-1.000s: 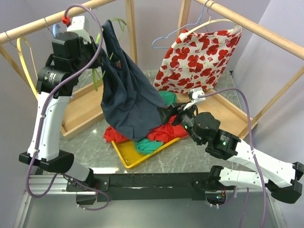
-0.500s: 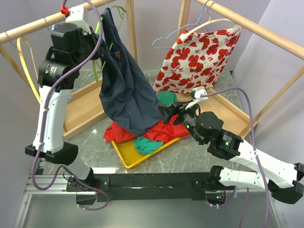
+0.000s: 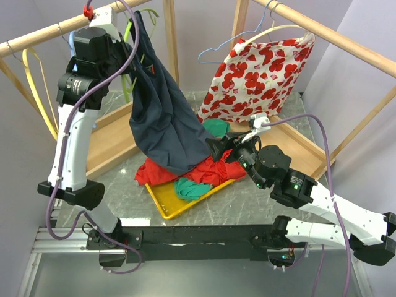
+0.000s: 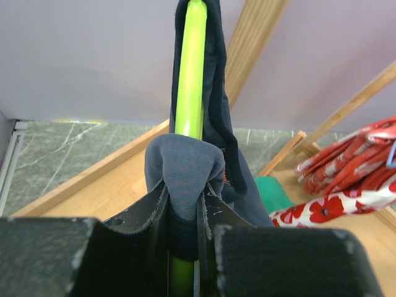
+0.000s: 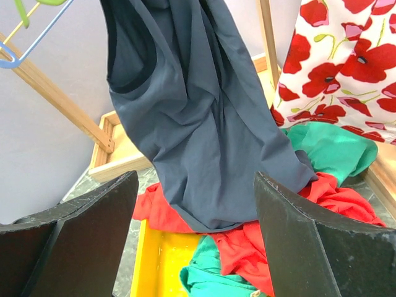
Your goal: Place the tank top on the hanger
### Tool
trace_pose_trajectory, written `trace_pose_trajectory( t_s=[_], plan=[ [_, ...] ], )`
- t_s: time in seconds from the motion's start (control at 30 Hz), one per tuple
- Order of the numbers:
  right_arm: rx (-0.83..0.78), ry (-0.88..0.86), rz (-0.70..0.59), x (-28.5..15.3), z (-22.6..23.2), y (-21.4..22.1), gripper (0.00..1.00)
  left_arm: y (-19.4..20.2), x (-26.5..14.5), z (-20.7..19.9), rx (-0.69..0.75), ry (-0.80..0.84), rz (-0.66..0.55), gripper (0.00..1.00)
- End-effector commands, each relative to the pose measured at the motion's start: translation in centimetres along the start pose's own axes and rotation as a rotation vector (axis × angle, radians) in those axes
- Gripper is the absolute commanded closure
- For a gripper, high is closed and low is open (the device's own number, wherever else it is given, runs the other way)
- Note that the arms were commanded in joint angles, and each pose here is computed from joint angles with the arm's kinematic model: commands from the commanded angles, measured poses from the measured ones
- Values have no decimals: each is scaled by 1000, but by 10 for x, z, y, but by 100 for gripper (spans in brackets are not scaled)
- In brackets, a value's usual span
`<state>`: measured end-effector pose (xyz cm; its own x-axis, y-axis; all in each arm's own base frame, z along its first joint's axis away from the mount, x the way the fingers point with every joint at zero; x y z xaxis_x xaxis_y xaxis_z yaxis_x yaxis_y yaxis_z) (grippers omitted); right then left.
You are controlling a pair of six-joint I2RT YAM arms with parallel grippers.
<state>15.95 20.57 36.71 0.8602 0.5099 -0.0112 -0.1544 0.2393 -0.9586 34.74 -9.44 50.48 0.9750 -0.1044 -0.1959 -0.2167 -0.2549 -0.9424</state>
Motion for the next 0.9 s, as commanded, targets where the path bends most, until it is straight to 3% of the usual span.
trace_pose_trajectory(
  t_s=[0.0,0.33,0.47,0.57,0.6,0.63,0.77,0.8,0.87],
  plan=[
    [46,-23,-57,-2,6,-21,18,-43,-1,-5,-24,41,-200,99],
    [52,-29,-50,-1,7,-20,17,-27,19,-2,-36,56,-143,99],
    [55,-33,-43,0,8,-17,17,-24,18,-3,-40,77,-132,92],
    [54,-38,-37,1,9,-15,17,-26,11,-4,-42,88,-141,76],
    [54,-39,-37,1,9,-15,17,-25,11,-4,-40,90,-138,61],
    [50,-39,-30,1,9,-14,17,-26,8,-3,-41,90,-146,52],
    [48,-42,-26,2,10,-11,17,-34,-11,-4,-39,112,-181,33],
    [47,-42,-23,2,9,-10,17,-33,-14,-4,-37,123,-181,23],
    [47,-44,-21,1,9,-9,17,-40,-26,-4,-33,130,-216,14]
  ],
)
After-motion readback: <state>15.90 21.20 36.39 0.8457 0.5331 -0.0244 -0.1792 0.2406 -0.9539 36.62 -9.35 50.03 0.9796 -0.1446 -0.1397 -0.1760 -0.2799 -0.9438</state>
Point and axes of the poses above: each gripper's point midway between its finger pads, its own x axis out along the fingers, its own z axis along the line the jaws close on, y = z × x, the point moved 7 cm from there along -x, back along the fingers, and after that the axes turned 4 degrees about -x, right-handed, at the moved point
